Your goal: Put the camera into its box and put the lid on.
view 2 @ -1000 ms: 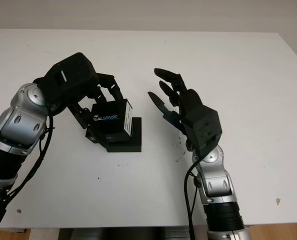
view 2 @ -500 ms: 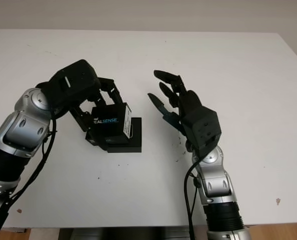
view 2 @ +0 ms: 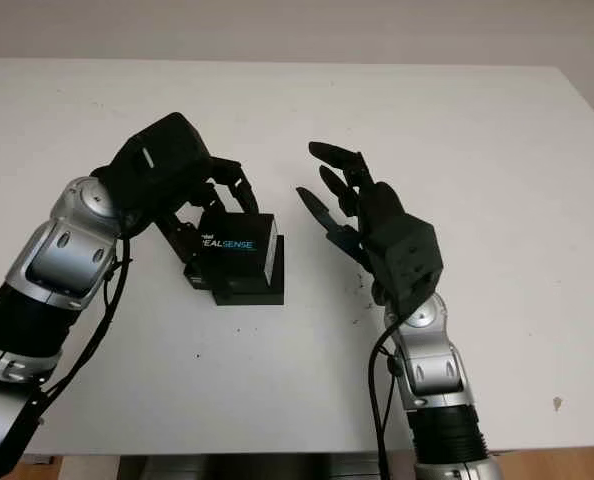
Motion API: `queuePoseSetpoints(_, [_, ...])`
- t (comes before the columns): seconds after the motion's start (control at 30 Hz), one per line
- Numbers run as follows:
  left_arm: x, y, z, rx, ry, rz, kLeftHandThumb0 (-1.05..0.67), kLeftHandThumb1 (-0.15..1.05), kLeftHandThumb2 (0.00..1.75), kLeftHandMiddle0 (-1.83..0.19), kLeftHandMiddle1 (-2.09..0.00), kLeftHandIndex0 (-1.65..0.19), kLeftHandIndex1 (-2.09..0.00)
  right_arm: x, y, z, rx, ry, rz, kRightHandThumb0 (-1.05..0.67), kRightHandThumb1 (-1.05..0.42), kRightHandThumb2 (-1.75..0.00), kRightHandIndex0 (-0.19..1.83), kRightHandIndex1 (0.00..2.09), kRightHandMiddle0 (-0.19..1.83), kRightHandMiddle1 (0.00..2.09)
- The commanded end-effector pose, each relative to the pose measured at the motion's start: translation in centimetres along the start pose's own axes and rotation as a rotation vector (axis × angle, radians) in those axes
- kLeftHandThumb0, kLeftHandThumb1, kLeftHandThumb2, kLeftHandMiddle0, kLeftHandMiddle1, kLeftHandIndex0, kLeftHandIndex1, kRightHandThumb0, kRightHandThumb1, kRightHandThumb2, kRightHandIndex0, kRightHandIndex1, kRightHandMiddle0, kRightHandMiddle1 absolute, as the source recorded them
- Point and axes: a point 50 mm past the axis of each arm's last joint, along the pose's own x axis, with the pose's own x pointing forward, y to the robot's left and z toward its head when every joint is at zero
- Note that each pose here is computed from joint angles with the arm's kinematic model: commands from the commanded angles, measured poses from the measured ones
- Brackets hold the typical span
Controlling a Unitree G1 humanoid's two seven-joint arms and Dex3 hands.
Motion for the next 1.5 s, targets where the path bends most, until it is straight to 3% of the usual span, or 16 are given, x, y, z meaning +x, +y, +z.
queuePoseSetpoints(0.0, [-0.1, 0.3, 1.1, -0.040, -0.013, 0.000, -0.30, 1.05, 0.17, -0.53, -1.83, -0.34, -1.79, -0.1, -0.1, 0.3, 0.000, -0.014, -0.010, -0.67, -1.05, -0.27, 0.28, 0.10, -0.03, 0.78])
queuePoseSetpoints(0.23, [0.1, -0.8, 1.9, -0.088, -0.018, -0.035, -0.32, 1.05, 0.18, -0.59, -1.80, -0.44, -1.76, -0.2, 0.0, 0.3, 0.010, -0.009, -0.010, -0.67, -1.05, -0.27, 0.27, 0.09, -0.03, 0.76])
queuePoseSetpoints(0.6, [0.0, -1.4, 2.1, -0.088, 0.033, -0.040, -0.30, 1.05, 0.18, -0.53, -1.82, -0.40, -1.77, -0.4, 0.0, 0.1, 0.005, 0.008, -0.012, -0.68, -1.05, -0.28, 0.26, 0.08, -0.03, 0.74])
queuePoseSetpoints(1.0, [-0.2, -1.6, 1.4, 0.066, -0.080, -0.046, -0.33, 1.05, 0.17, -0.62, -1.86, -0.45, -1.80, -0.4, -0.1, 0.0, 0.005, 0.018, -0.009, -0.68, -1.05, -0.27, 0.26, 0.07, 0.00, 0.66])
queuePoseSetpoints(1.17, [-0.3, -1.4, 1.2, 0.121, -0.091, -0.067, -0.34, 1.05, 0.18, -0.63, -1.87, -0.47, -1.79, -0.4, -0.2, -0.1, 0.007, 0.018, -0.006, -0.67, -1.05, -0.27, 0.27, 0.07, 0.01, 0.66])
queuePoseSetpoints(1.23, [-0.5, -1.3, 1.2, 0.180, -0.114, -0.061, -0.33, 1.05, 0.17, -0.59, -1.82, -0.46, -1.80, -0.5, -0.3, -0.1, 0.007, 0.018, -0.005, -0.67, -1.05, -0.27, 0.26, 0.07, 0.01, 0.65])
queuePoseSetpoints(1.3, [-0.7, -1.1, 1.1, 0.298, -0.178, -0.033, -0.31, 1.05, 0.18, -0.54, -1.78, -0.40, -1.81, -0.5, -0.3, -0.2, 0.009, 0.021, -0.003, -0.67, -1.05, -0.26, 0.27, 0.07, 0.01, 0.65])
queuePoseSetpoints(1.4, [-1.0, -1.1, 0.9, 0.465, -0.204, 0.028, -0.33, 1.05, 0.15, -0.31, -2.00, -0.24, -1.92, -0.5, -0.4, -0.2, 0.007, 0.021, 0.000, -0.67, -1.05, -0.26, 0.27, 0.07, 0.01, 0.66])
queuePoseSetpoints(1.47, [-1.3, -1.2, 0.9, 0.558, -0.215, 0.070, -0.33, 1.05, 0.13, -0.20, -2.02, -0.12, -1.89, -0.5, -0.4, -0.1, 0.008, 0.021, 0.002, -0.67, -1.05, -0.26, 0.27, 0.07, 0.01, 0.66])
